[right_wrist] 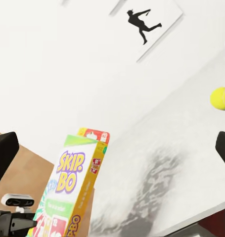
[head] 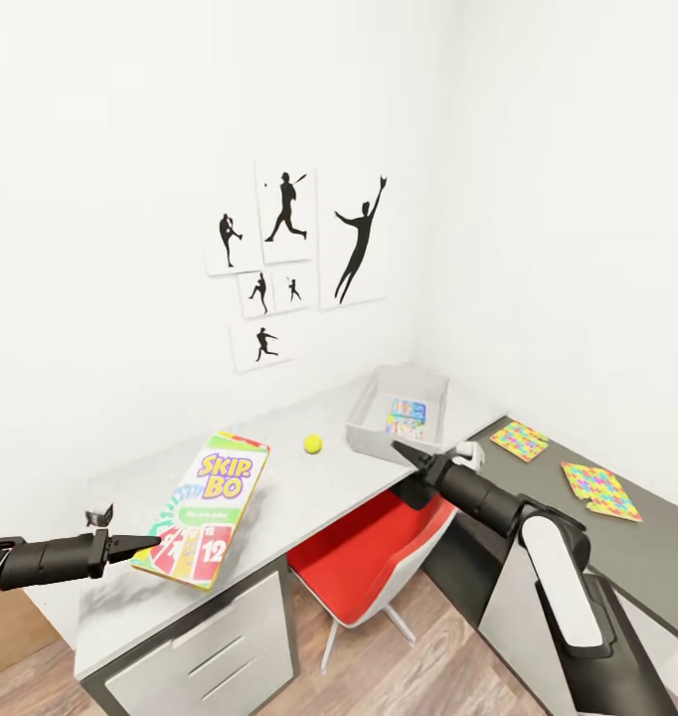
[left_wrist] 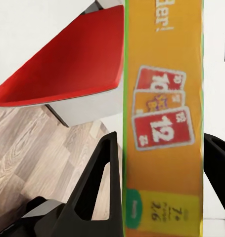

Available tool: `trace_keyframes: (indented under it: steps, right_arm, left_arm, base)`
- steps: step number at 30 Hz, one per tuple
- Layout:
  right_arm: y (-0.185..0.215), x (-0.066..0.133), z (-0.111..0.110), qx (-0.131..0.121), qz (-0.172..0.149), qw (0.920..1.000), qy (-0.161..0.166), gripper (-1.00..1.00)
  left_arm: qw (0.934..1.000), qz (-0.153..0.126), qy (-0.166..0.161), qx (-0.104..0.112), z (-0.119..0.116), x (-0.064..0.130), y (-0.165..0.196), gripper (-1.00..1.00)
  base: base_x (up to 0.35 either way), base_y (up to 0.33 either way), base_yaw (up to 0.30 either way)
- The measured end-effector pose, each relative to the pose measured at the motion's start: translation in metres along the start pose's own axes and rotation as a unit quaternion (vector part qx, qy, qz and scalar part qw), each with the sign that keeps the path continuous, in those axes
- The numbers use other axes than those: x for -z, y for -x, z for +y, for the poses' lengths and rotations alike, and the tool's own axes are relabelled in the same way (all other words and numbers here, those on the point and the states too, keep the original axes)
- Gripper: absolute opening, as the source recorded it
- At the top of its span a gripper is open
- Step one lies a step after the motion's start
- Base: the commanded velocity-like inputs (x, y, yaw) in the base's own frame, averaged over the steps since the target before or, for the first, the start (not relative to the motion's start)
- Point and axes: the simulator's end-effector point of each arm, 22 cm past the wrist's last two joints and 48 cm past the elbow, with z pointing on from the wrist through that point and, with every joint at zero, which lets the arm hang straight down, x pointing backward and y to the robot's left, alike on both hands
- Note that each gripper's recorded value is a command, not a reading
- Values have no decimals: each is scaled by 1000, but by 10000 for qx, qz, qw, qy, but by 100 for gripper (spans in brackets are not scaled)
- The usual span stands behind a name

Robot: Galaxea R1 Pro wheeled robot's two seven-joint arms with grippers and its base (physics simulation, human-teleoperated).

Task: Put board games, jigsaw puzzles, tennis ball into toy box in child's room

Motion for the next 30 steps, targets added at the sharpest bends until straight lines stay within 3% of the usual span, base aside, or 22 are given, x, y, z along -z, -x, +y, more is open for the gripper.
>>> trace_keyframes:
  steps: [9,21,30]
  right_arm:
    - [14,13,-13,-111,-107,9998,-115,100]
    - [16,15,-16,-120,-132,9997,-146,100]
    - [20,19,-21,-149,-181,9995,-202,100]
  left_arm:
    - [10000,1,0,1,0,0,0,-100]
    - [10000,-1,4,0,0,0,0,-100]
    - [9999,-104,-49,36,-1,1,5,-100]
  base:
    - [0,-5,-2]
    - [0,0,-1]
    - [0,-181,-212]
